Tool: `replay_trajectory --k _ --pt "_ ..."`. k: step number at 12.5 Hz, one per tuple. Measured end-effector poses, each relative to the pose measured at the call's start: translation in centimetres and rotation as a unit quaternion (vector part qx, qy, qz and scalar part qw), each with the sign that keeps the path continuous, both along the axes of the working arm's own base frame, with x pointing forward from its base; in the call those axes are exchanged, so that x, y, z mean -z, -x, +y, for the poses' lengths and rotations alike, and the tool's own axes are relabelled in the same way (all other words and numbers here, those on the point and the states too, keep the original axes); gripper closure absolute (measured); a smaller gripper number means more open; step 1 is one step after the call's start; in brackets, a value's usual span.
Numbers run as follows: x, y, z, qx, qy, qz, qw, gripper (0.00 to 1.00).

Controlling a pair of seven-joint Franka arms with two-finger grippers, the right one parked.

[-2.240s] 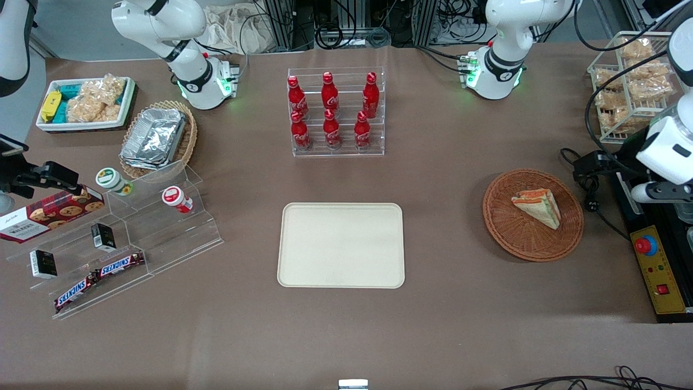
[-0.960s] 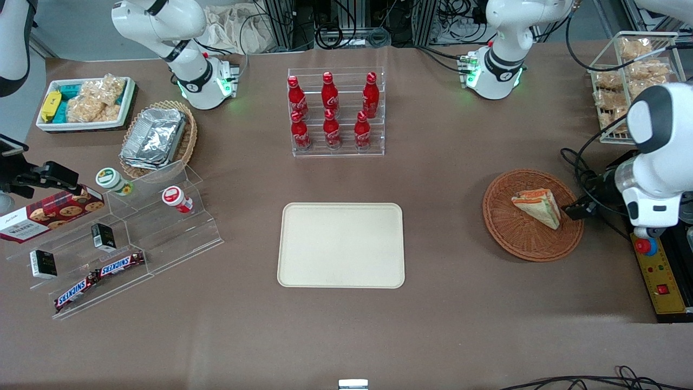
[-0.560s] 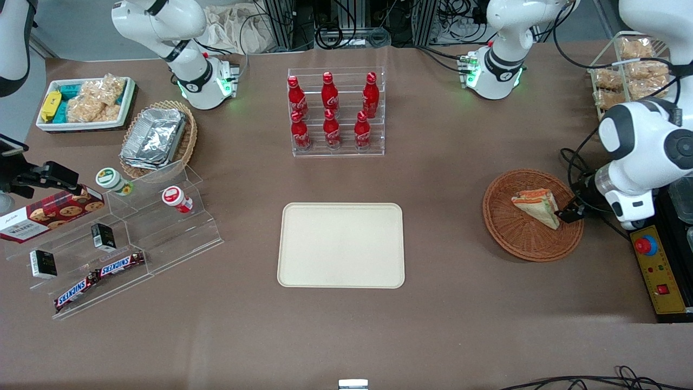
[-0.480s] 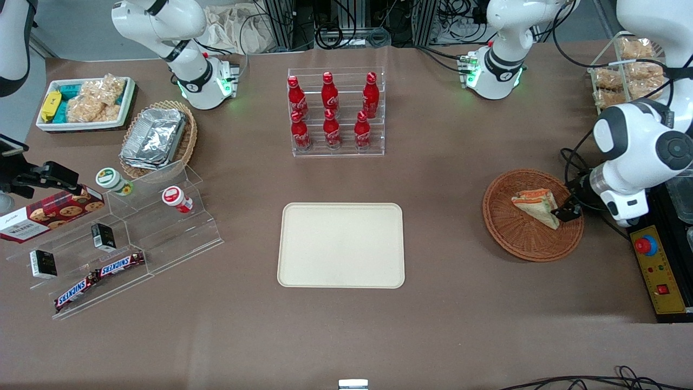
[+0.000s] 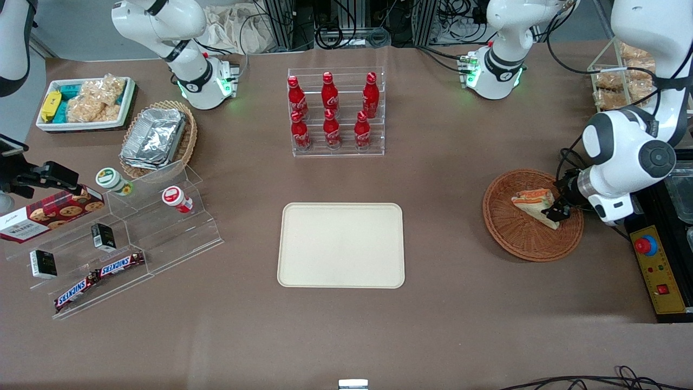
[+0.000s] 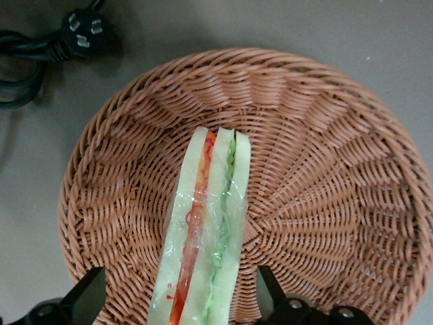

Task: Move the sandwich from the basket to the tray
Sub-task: 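Lower the open left gripper onto the triangular sandwich in the basket, then close the left gripper on the sandwich and lift it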

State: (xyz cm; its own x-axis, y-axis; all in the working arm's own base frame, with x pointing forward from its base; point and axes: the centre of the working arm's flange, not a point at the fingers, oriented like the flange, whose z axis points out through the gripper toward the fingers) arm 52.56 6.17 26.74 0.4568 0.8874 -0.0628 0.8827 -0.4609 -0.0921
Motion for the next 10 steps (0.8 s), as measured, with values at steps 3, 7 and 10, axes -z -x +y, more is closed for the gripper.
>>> replay_trajectory --k 3,7,10 --pt "1.6 0.7 -0.1 -0.001 0.003 0.015 0.9999 0.0" --pt "2.1 0.8 -0.1 -0.005 0.003 0.019 0.9998 0.15" --pt "0.7 -0.4 0.0 -0.001 -0.002 0.004 1.0 0.52"
